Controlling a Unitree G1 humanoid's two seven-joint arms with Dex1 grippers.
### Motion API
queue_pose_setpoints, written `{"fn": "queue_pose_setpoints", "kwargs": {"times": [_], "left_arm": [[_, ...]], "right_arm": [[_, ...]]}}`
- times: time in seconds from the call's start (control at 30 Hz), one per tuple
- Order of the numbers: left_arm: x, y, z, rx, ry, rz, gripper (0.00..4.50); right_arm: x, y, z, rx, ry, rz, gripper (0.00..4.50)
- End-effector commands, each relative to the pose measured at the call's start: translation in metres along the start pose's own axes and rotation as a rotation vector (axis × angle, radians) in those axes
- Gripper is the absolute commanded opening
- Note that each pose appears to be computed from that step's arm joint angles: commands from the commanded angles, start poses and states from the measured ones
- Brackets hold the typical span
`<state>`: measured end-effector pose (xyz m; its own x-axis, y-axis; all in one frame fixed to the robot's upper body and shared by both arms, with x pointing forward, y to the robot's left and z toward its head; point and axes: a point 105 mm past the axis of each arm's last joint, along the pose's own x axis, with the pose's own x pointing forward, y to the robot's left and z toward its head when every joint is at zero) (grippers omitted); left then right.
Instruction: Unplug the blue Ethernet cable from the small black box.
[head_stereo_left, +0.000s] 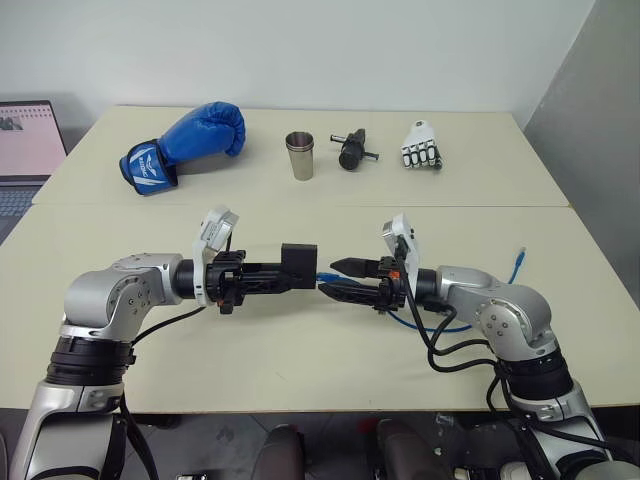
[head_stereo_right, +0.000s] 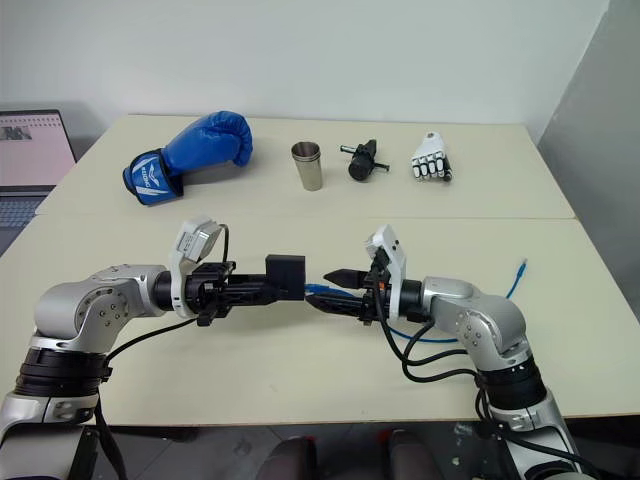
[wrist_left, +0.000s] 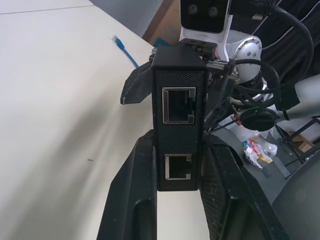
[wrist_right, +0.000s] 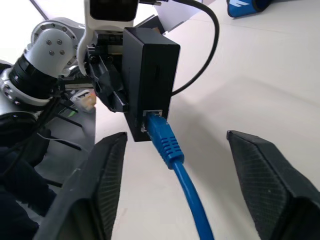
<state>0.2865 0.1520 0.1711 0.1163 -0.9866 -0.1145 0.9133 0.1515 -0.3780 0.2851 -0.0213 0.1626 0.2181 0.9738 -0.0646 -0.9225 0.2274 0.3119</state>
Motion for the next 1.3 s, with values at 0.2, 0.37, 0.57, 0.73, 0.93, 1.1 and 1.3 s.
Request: {"fn": "queue_pose_setpoints", "kwargs": {"times": [0.2, 0.37, 0.57, 0.73, 0.93, 1.1, 1.3], "left_arm": [[0.0024, -0.0069, 0.0088, 0.06, 0.0, -0.035, 0.78], [0.0029, -0.0064, 0.0097, 0.058, -0.008, -0.035, 0.78], [0.0034, -0.0058, 0.0104, 0.057, -0.015, -0.031, 0.78], [0.004, -0.0052, 0.011, 0.057, -0.018, -0.028, 0.78], [0.0042, -0.0049, 0.0112, 0.056, -0.019, -0.027, 0.78], [0.0045, -0.0047, 0.0108, 0.056, -0.016, -0.026, 0.78], [0.005, -0.0041, 0.0113, 0.054, -0.019, -0.025, 0.78]], "right_arm": [[0.0016, 0.0071, 0.0148, 0.056, -0.065, 0.043, 3.38], [0.0027, 0.0032, 0.0167, 0.084, -0.084, 0.029, 3.38], [0.0028, 0.0049, 0.0127, 0.082, -0.066, 0.037, 3.38], [0.0018, 0.0059, 0.0105, 0.086, -0.058, 0.046, 3.38], [0.0007, 0.0053, 0.0091, 0.09, -0.053, 0.045, 3.38], [0.0005, 0.0054, 0.0088, 0.092, -0.053, 0.047, 3.38], [0.0004, 0.0056, 0.0086, 0.093, -0.053, 0.05, 3.03]]}}
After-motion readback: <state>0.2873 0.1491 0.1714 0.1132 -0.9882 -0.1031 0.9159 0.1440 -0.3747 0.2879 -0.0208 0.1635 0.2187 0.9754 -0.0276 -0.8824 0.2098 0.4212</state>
